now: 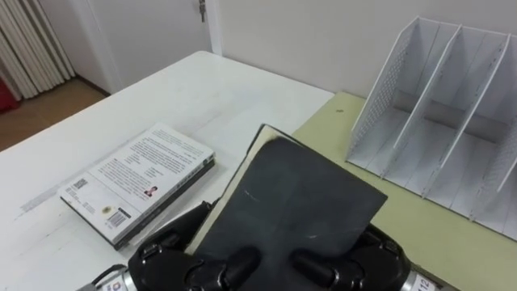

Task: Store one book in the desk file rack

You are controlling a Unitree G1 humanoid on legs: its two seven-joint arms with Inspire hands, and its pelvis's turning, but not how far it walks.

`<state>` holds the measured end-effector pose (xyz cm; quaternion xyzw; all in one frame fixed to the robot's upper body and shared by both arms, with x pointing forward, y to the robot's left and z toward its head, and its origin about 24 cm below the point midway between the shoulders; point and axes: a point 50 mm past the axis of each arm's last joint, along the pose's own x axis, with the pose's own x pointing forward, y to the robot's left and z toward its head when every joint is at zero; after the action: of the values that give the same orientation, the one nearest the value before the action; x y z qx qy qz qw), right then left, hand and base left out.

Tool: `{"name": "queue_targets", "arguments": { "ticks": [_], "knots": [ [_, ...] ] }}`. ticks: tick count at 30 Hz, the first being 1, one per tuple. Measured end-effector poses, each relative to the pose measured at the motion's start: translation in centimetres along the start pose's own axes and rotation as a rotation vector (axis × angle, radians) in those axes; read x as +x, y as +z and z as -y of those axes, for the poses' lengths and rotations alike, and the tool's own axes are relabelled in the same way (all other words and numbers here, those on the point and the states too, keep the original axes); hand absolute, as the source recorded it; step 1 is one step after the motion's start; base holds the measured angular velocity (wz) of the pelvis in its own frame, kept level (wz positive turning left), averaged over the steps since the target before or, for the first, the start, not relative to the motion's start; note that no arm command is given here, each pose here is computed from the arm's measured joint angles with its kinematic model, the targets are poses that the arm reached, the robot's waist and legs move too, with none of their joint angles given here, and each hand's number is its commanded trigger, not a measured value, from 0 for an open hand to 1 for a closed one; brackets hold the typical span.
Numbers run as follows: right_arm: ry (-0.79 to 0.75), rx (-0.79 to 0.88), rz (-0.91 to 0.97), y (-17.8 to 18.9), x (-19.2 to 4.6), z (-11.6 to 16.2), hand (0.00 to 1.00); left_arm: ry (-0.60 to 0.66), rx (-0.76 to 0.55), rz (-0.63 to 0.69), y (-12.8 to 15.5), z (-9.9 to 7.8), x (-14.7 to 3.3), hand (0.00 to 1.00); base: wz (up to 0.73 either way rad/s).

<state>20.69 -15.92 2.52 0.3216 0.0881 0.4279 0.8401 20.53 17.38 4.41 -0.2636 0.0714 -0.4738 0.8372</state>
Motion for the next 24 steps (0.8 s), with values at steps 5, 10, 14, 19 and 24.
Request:
{"name": "queue_targets", "arguments": {
  "ticks": [5,10,14,19,24],
  "knots": [
    [-0.006,0.006,-0.001,-0.1,-0.1,0.1,1.00,0.003,-0.006,-0.004,-0.2,-0.1,0.0,0.84,0.00],
    [-0.014,0.007,-0.005,-0.2,-0.1,0.1,1.00,0.011,-0.015,-0.005,-0.3,-0.2,-0.1,0.00,-0.01],
    [-0.034,-0.001,-0.010,-0.1,-0.2,0.2,1.00,0.020,-0.029,-0.005,-0.7,-0.3,-0.1,0.00,0.00],
    [-0.041,-0.005,-0.017,-0.1,-0.2,0.2,1.00,0.111,-0.062,-0.015,-1.7,-1.4,-0.8,0.00,0.00],
    [-0.049,-0.005,-0.022,-0.2,-0.2,0.3,1.00,0.225,-0.090,-0.097,-3.7,-2.7,-1.8,0.00,-0.01]
  ]
}}
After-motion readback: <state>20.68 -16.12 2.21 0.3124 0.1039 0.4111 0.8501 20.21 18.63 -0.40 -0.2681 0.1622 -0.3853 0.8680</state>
